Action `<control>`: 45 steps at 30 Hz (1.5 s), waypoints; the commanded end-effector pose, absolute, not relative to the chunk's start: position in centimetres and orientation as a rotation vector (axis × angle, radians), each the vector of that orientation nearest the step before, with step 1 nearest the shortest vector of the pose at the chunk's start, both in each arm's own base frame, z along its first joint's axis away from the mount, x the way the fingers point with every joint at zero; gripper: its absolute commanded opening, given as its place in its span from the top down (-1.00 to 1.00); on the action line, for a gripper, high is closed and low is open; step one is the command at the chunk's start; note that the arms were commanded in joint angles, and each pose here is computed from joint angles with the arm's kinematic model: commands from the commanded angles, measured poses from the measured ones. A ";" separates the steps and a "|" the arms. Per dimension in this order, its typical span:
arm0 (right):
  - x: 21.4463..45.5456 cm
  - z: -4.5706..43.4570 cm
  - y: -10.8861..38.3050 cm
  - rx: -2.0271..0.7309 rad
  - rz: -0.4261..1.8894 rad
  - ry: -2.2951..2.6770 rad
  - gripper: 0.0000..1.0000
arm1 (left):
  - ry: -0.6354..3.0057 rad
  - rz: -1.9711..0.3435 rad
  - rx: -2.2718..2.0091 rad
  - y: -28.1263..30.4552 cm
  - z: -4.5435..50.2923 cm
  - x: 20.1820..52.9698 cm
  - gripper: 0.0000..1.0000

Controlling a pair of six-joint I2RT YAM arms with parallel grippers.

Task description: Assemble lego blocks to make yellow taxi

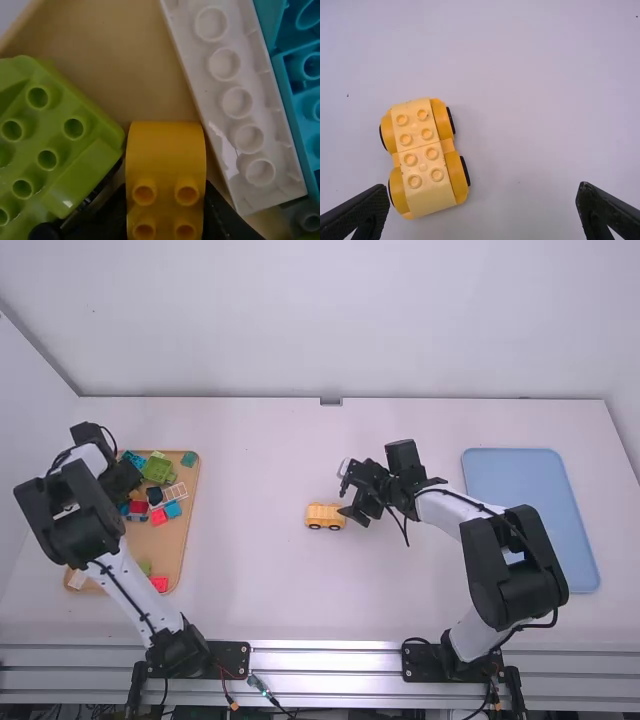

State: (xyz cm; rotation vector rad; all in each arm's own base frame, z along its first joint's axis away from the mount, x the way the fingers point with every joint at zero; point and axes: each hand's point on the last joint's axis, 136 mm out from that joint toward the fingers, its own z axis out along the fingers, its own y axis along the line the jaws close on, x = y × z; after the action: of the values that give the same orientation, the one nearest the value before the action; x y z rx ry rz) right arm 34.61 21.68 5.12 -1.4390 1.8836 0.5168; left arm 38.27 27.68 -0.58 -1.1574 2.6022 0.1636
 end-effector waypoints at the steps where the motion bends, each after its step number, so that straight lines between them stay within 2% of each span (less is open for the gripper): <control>1: 34.5 6.0 21.9 -1.436 0.517 1.862 -0.97 | 2.630 0.171 -1.137 27.2 -0.7 38.2 0.79; 6: 34.5 6.0 21.9 -1.436 0.517 1.863 -0.98 | 2.599 0.161 -1.104 27.0 1.5 39.3 0.82; 8: 34.5 6.0 21.9 -1.436 0.517 1.863 -0.97 | 2.580 0.139 -1.072 26.7 2.9 39.7 0.93; 13: 34.5 6.0 21.9 -1.436 0.518 1.863 -0.97 | 2.567 -0.015 -0.850 24.4 6.3 41.5 0.95; 16: 34.5 6.0 21.9 -1.435 0.517 1.863 -0.98 | 2.585 -0.076 -0.545 20.7 9.1 42.8 0.95; 27: 34.7 5.9 21.3 -1.421 0.514 1.880 -0.97 | 2.564 0.006 0.089 9.2 11.3 44.4 0.96; 30: 34.6 5.7 20.9 -1.418 0.519 1.899 -0.98 | 2.488 -0.014 0.358 5.0 11.5 43.5 0.96; 34: 34.5 5.7 21.0 -1.418 0.520 1.900 -0.98 | 2.398 -0.080 0.794 0.1 10.9 40.0 0.97; 45: 34.9 6.1 21.2 -1.416 0.510 1.870 -0.98 | 2.226 -0.250 1.434 -3.4 8.4 34.0 0.97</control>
State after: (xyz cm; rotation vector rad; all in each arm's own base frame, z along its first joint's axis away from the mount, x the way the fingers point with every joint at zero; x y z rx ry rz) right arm 35.00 21.08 5.14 -1.4228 1.8921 0.5076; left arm 34.56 -2.53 8.42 1.2181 2.3932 -0.2223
